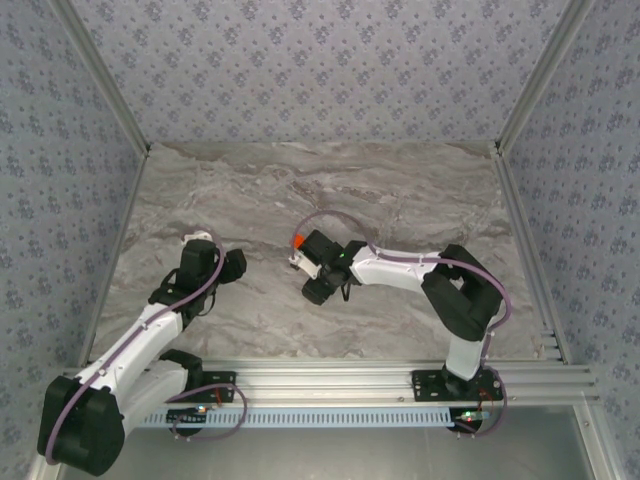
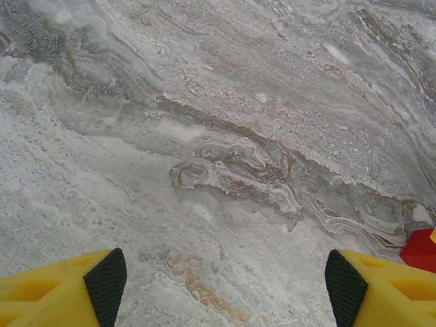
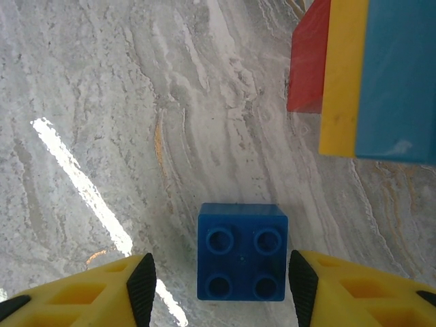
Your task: Assemble a carrot with lego
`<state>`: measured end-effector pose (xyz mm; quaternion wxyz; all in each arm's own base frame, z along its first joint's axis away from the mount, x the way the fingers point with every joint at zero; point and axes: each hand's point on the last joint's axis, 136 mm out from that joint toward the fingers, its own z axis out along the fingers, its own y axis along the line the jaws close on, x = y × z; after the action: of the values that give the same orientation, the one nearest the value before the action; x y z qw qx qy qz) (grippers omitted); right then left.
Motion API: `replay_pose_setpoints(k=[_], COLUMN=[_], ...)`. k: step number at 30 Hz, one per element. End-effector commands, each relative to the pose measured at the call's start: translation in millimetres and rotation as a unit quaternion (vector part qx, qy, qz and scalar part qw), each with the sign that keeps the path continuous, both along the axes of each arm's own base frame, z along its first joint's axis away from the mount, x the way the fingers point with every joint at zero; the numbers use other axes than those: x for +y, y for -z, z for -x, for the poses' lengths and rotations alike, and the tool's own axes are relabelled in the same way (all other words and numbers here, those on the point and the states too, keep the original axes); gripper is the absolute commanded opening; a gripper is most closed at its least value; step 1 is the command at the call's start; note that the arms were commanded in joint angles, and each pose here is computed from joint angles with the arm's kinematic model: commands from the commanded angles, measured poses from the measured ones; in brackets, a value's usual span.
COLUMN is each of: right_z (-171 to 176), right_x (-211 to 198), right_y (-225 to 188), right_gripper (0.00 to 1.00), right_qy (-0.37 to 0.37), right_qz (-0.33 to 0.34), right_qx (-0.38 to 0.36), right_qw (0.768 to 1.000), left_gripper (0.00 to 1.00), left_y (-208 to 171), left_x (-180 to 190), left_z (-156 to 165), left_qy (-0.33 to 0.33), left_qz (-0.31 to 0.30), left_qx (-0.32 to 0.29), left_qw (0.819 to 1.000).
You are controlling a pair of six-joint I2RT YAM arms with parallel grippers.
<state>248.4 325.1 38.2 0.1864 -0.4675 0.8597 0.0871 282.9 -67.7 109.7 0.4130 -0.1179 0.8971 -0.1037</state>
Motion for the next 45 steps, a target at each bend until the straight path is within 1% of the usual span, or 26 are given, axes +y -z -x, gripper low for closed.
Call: replay_pose_setpoints(k=[1, 4, 16, 20, 23, 26, 32, 34, 37, 40, 45], right_z=[4.4, 5.0, 5.1, 14.4, 15.8, 18.6, 18.8, 16.7, 18.1, 14.9, 19.1], right_x=[-6.9, -6.2, -4.7, -8.8, -12.9, -19.4, -24.0, -26.1, -21.1, -24.8, -26.2], right_y=[-1.5, -9.9, -47.5, -55.5, -59.5, -49.5, -32.5, -33.0, -45.2, -40.1, -30.3], right_gripper=[0.62, 0.66, 0.67, 0.71, 0.74, 0.76, 0.77, 0.78, 0.78, 0.78, 0.79], right_qy=[-0.003, -0.004, -0.020, -0.018, 0.006, 0.019, 0.016, 0.021, 0.018, 0.028, 0.018], right_qz=[-0.003, -0.019, -0.067, -0.112, -0.169, -0.193, -0.199, -0.205, -0.228, -0.236, -0.242], right_qx=[0.003, -0.006, -0.050, -0.064, -0.090, -0.104, -0.128, -0.142, -0.161, -0.173, -0.174], right_qw=[1.000, 1.000, 0.996, 0.991, 0.982, 0.975, 0.971, 0.968, 0.960, 0.956, 0.954], left_gripper=[0.79, 0.79, 0.79, 0.79, 0.79, 0.79, 0.80, 0.80, 0.80, 0.80, 0.80], left_y=[-4.5, -5.1, -4.9, -5.8, -6.7, -7.7, -9.2, -9.7, -9.8, -8.2, -9.4], left_x=[-1.9, -2.1, -1.9, -1.9, -2.6, -3.2, -8.8, -10.7, -12.5, -14.2, -17.9], left_z=[-1.8, -2.2, -1.1, -0.4, 0.2, 0.0, -0.6, -0.1, 0.4, -0.4, -2.4], left_qy=[0.006, 0.007, 0.006, 0.007, 0.010, 0.012, 0.027, 0.032, 0.036, 0.037, 0.042], left_qz=[0.005, 0.006, 0.006, 0.008, 0.009, 0.010, 0.016, 0.019, 0.024, 0.030, 0.036], left_qx=[-0.010, -0.011, -0.011, -0.012, -0.015, -0.017, -0.019, -0.019, -0.019, -0.020, -0.016], left_qw=[1.000, 1.000, 1.000, 1.000, 1.000, 1.000, 0.999, 0.999, 0.999, 0.999, 0.998])
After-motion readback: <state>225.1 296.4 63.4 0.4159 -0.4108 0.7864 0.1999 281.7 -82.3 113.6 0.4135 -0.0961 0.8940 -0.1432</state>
